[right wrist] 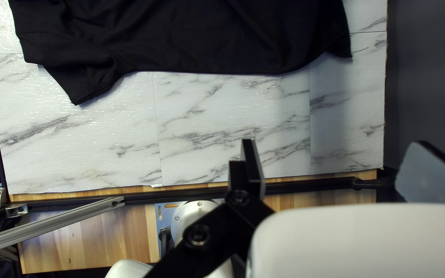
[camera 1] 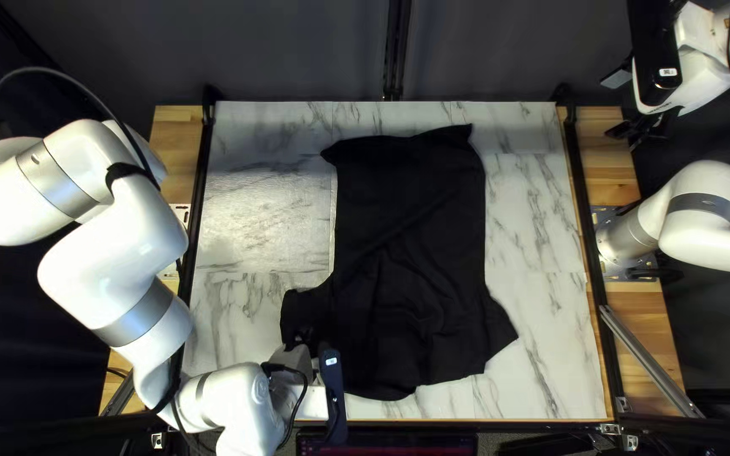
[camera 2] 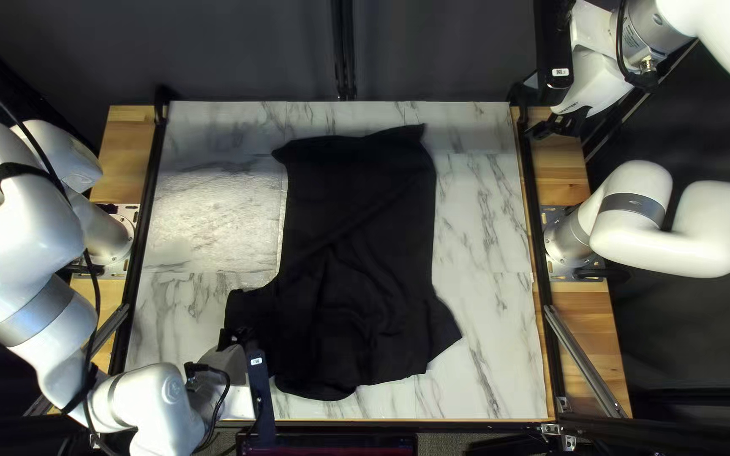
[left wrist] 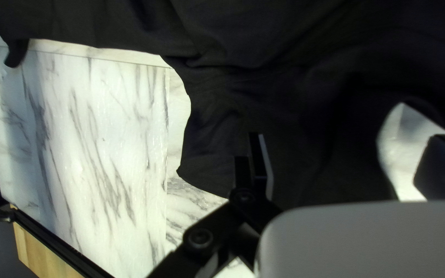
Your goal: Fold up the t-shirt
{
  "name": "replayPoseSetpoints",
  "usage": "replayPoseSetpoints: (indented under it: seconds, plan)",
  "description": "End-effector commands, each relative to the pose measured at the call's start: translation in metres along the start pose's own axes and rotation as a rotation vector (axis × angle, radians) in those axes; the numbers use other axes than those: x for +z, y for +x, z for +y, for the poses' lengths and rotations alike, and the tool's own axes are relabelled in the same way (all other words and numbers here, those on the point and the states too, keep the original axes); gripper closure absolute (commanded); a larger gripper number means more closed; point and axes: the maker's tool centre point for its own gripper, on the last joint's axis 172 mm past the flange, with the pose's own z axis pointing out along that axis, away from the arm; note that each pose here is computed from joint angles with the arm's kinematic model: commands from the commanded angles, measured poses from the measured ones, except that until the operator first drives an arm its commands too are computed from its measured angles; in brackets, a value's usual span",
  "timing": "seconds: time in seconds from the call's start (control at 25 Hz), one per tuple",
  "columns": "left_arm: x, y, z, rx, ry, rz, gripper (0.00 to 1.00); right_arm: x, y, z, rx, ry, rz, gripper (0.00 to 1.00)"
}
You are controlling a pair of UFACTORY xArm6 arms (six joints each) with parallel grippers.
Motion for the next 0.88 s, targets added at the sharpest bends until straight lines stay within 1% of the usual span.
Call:
replayPoseSetpoints:
  seconds: [0.04,0.08,0.36,0.44,0.72,0.88]
  plan:
    - [0.0,-0.001,-0.005,-0.001,0.005,-0.006,0.42,0.0,0.0,0.0,0.0,0.0,0.0,0.0]
    - [-0.004,-0.002,-0.006,0.002,0.01,-0.008,1.0,0.0,0.0,0.0,0.0,0.0,0.0,0.0]
    - [-0.028,-0.012,-0.017,0.01,0.046,-0.023,1.0,0.0,0.0,0.0,0.0,0.0,0.0,0.0]
    - [-0.035,-0.01,-0.022,0.019,0.057,-0.024,1.0,0.0,0.0,0.0,0.0,0.0,0.0,0.0]
    - [-0.068,0.004,-0.053,0.081,0.113,-0.016,1.0,0.0,0.0,0.0,0.0,0.0,0.0,0.0]
    - [-0.084,0.011,-0.057,0.113,0.136,-0.03,1.0,0.0,0.0,0.0,0.0,0.0,0.0,0.0]
